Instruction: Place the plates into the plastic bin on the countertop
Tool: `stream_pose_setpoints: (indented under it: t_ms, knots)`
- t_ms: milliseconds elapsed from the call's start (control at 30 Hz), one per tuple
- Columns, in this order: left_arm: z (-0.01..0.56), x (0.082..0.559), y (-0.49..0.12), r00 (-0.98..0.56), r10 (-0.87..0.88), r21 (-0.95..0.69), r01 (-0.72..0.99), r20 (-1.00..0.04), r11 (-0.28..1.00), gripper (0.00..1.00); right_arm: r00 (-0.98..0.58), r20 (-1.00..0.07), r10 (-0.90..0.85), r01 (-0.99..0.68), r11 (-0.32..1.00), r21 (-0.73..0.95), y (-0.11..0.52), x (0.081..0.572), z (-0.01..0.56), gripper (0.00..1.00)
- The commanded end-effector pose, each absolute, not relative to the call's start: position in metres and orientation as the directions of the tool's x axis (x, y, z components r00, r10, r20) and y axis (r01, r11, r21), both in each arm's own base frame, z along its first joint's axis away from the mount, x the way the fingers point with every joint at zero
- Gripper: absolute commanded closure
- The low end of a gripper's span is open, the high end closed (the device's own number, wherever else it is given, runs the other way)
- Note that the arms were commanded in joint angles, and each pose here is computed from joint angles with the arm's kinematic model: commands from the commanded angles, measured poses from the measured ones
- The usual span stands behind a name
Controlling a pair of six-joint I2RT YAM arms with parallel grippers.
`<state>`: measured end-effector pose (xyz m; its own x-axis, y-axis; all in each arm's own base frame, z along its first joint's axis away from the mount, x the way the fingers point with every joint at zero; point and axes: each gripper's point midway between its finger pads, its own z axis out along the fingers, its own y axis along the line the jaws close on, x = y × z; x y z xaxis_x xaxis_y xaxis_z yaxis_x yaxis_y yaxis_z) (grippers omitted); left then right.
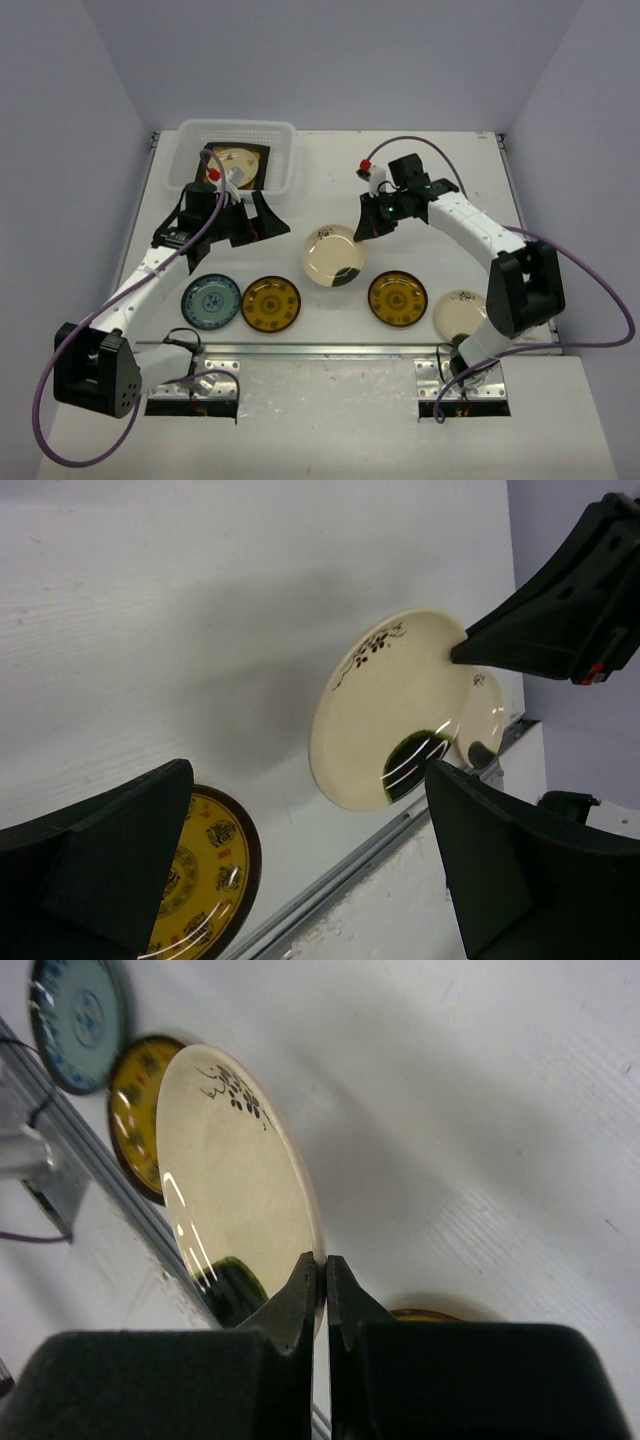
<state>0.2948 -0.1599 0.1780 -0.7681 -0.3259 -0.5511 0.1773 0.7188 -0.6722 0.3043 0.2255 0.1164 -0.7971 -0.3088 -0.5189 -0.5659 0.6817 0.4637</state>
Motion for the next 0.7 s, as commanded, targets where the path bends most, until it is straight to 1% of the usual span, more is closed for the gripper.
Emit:
stream_pose_setpoints:
  t_ms: [0,33,67,100,133,200,300,333,367,400,433,467,500,533,633,667]
  knots:
    - [0.193,0.304,-0.187,-0.755,-0.322,-0.714,0.265,-0.572,0.648,0.03,-0.769,-0.623,-0.147,-0.590,0.540,0.601,0.259,0.310,0.198,1.00]
    - [0.193,0.303,-0.193,-0.763,-0.309,-0.722,0.281,-0.567,0.632,0.05,-0.758,-0.639,-0.130,-0.604,0.509,0.613,0.263,0.310,0.207,1.00]
    - [0.193,0.304,-0.201,-0.774,-0.292,-0.727,0.293,-0.562,0.621,0.09,-0.759,-0.643,-0.106,-0.608,0.470,0.640,0.268,0.308,0.218,1.00]
    - [0.193,0.305,-0.210,-0.786,-0.274,-0.730,0.301,-0.554,0.613,0.18,-0.771,-0.631,-0.087,-0.601,0.427,0.675,0.271,0.303,0.226,1.00]
    - [0.193,0.306,-0.216,-0.793,-0.263,-0.733,0.307,-0.550,0.608,0.30,-0.773,-0.630,-0.073,-0.603,0.393,0.694,0.274,0.301,0.232,1.00]
    - [0.194,0.310,-0.220,-0.793,-0.261,-0.732,0.309,-0.551,0.607,0.60,-0.772,-0.633,-0.057,-0.604,0.377,0.702,0.274,0.301,0.238,1.00]
    - [0.199,0.318,-0.224,-0.789,-0.263,-0.733,0.315,-0.556,0.603,0.96,-0.774,-0.631,-0.041,-0.598,0.372,0.710,0.273,0.301,0.239,1.00]
    - [0.203,0.321,-0.224,-0.784,-0.266,-0.730,0.316,-0.560,0.605,1.00,-0.779,-0.627,-0.032,-0.590,0.379,0.713,0.271,0.302,0.237,0.99]
    - [0.207,0.324,-0.223,-0.778,-0.273,-0.727,0.316,-0.566,0.610,1.00,-0.786,-0.617,-0.020,-0.574,0.390,0.720,0.269,0.304,0.235,0.98]
    - [0.211,0.330,-0.220,-0.764,-0.290,-0.717,0.303,-0.577,0.628,1.00,-0.797,-0.604,0.003,-0.549,0.414,0.726,0.263,0.308,0.230,0.81]
    - [0.216,0.337,-0.213,-0.743,-0.316,-0.702,0.279,-0.590,0.655,1.00,-0.808,-0.588,0.034,-0.515,0.446,0.732,0.256,0.313,0.225,0.57]
    - [0.221,0.350,-0.198,-0.710,-0.364,-0.685,0.226,-0.603,0.693,1.00,-0.817,-0.572,0.076,-0.470,0.489,0.735,0.243,0.319,0.217,0.28]
    - [0.226,0.363,-0.182,-0.673,-0.409,-0.667,0.171,-0.617,0.725,1.00,-0.822,-0.557,0.118,-0.424,0.526,0.737,0.231,0.324,0.210,0.02]
    - [0.230,0.374,-0.165,-0.635,-0.451,-0.657,0.120,-0.627,0.745,1.00,-0.821,-0.552,0.149,-0.394,0.552,0.735,0.221,0.327,0.206,0.01]
    - [0.243,0.408,-0.111,-0.540,-0.575,-0.671,-0.025,-0.615,0.741,1.00,-0.808,-0.540,0.234,-0.309,0.614,0.727,0.190,0.330,0.192,0.01]
    - [0.244,0.425,-0.083,-0.480,-0.621,-0.658,-0.114,-0.620,0.744,1.00,-0.805,-0.537,0.254,-0.284,0.629,0.724,0.180,0.328,0.186,0.01]
